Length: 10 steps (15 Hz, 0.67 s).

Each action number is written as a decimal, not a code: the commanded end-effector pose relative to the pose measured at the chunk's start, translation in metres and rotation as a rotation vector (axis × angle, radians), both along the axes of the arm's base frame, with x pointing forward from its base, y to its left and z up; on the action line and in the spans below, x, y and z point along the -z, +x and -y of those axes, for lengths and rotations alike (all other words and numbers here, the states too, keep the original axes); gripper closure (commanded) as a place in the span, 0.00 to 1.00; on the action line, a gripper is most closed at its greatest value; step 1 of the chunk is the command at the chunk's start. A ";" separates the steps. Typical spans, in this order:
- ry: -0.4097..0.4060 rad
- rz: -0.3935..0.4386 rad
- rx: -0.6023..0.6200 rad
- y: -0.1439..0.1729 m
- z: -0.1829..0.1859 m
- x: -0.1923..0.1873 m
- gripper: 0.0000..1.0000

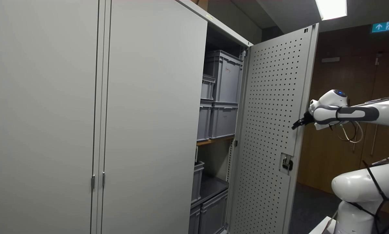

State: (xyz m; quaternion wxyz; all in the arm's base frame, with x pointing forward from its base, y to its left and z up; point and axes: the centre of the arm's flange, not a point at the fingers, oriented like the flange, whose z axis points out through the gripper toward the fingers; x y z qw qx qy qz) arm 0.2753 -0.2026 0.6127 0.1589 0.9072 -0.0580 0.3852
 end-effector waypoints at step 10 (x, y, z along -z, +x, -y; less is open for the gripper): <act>0.004 0.064 -0.104 0.013 -0.055 -0.013 0.00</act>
